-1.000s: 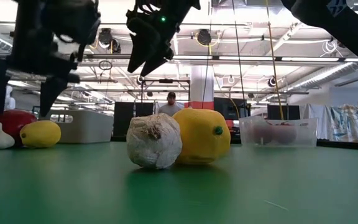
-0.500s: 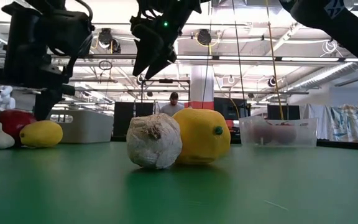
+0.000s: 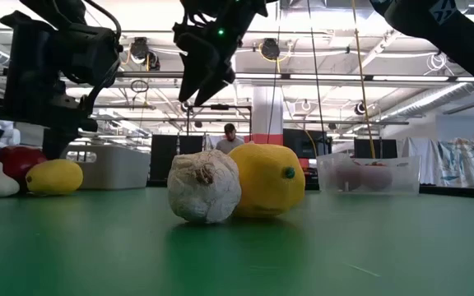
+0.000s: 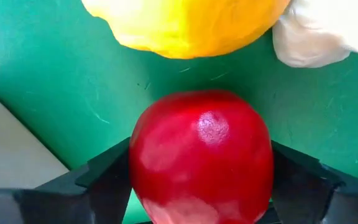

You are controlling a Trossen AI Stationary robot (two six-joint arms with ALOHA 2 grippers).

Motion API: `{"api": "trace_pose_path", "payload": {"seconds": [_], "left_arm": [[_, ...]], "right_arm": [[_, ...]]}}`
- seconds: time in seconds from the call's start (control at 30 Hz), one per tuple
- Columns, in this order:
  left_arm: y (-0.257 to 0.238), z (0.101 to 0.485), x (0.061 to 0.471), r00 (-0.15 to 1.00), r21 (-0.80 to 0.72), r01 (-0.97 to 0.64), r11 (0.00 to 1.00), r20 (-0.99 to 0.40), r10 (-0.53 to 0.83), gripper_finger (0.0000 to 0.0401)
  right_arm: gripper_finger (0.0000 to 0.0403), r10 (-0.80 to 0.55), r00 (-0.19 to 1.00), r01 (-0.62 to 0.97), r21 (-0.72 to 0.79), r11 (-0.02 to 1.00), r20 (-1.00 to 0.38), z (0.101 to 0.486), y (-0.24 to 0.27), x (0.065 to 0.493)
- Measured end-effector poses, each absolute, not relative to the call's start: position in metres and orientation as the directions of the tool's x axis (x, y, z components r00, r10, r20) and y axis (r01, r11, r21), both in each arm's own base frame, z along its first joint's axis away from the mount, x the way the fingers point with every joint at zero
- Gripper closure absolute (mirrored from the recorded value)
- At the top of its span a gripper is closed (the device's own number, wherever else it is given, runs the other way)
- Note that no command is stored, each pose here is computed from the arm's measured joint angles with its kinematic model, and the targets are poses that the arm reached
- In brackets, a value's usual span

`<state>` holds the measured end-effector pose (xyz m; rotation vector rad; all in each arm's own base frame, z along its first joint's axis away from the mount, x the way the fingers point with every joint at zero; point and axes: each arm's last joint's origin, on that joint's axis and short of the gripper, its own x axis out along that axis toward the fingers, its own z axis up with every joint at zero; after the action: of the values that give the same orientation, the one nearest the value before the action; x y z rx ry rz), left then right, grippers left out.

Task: Sort produce into baskets
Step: Put the tomato into the transparent bin

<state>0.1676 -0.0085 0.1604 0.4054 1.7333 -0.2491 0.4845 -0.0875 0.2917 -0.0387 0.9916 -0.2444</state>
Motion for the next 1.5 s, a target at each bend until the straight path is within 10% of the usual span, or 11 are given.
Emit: {"api": "trace_pose_path", "payload": {"seconds": [0.3,0.6,0.9,1.5], "left_arm": [[-0.004,0.211,0.168,-0.167,0.097,0.297,0.950,-0.974,0.151,0.0097],[0.015,0.300,0.133,0.361,0.128,-0.153,0.980,-0.916,0.176,0.0097],[0.014,0.339,0.100,0.890,-0.293,-0.330,0.898,-0.413,0.193,0.0096],[0.017,0.360,0.114,0.950,-0.625,-0.042,0.779,0.217,0.225,0.0096]], "right_arm": [[0.0036,-0.217,0.435,0.178,-0.152,0.972,-0.874,0.291,-0.095,0.472],[0.0050,-0.305,0.585,0.098,-0.308,0.946,-0.752,0.361,-0.097,0.443],[0.0051,-0.192,0.892,0.067,-0.300,0.952,-0.410,0.436,-0.111,0.424],[0.0051,0.084,0.986,-0.142,-0.472,0.870,-0.142,0.453,-0.051,0.452]]}}
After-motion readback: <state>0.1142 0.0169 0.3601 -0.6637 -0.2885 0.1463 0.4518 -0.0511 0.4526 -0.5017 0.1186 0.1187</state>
